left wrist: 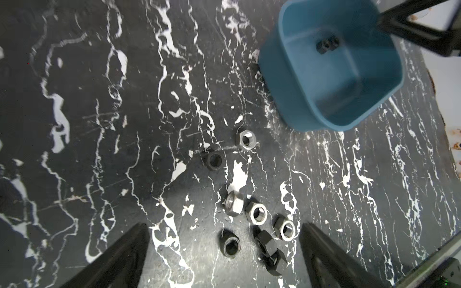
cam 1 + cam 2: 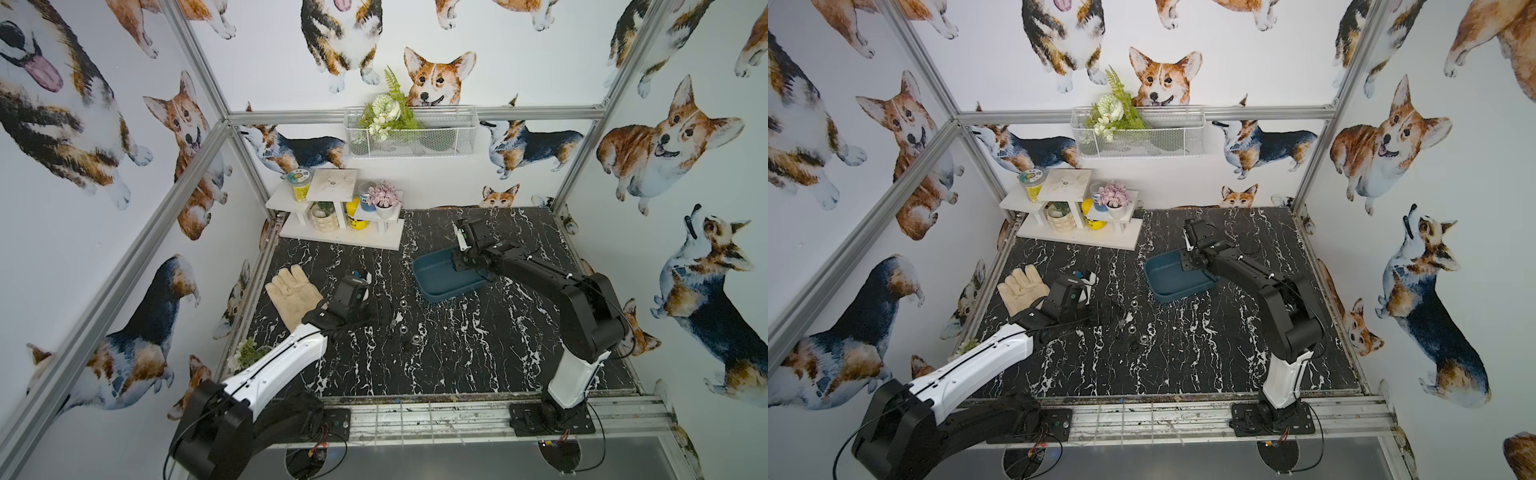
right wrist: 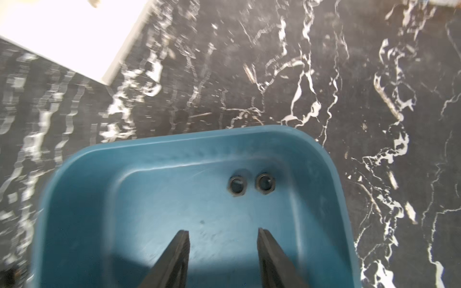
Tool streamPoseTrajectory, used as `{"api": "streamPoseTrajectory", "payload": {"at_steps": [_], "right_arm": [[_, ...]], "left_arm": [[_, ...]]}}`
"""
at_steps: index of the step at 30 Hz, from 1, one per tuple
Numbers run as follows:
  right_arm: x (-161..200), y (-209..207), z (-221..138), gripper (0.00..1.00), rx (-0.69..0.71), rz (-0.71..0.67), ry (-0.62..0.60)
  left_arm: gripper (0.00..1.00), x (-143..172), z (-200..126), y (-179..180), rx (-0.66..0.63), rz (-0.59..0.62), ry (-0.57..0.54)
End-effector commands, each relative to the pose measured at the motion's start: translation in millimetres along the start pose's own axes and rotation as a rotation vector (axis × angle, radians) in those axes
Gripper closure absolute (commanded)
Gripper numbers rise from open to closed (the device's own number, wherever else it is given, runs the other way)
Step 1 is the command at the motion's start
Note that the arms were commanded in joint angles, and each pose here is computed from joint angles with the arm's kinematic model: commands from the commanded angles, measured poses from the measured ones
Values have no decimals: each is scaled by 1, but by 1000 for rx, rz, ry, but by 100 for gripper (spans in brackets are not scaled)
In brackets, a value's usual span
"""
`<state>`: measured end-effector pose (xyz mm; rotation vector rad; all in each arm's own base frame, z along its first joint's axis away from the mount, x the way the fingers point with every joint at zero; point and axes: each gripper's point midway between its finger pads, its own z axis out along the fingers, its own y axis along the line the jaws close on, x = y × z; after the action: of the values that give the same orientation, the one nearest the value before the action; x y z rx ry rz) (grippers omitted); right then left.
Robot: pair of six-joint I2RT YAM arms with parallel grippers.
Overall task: Put the nuts on the desktop into the storage box
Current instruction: Place the nut in the storage box, then pick up the nut from the center of the board.
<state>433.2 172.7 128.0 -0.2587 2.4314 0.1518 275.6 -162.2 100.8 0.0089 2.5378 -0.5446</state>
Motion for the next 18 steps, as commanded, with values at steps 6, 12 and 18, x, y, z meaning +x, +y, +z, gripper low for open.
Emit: {"api": "streamPoseTrajectory", "payload": {"at_steps": [6,12,18], "right_arm": [[13,38,-47,50,-132,-46,-108],[21,46,-67,51,-181,-19,-141],[23,53,-76,49,-222,-33,-155]], "left_arm": [[12,8,37,13,-129,-95,221],[30,0,48,12,-182,-62,217],[32,3,63,15,-235,-17,251]]}}
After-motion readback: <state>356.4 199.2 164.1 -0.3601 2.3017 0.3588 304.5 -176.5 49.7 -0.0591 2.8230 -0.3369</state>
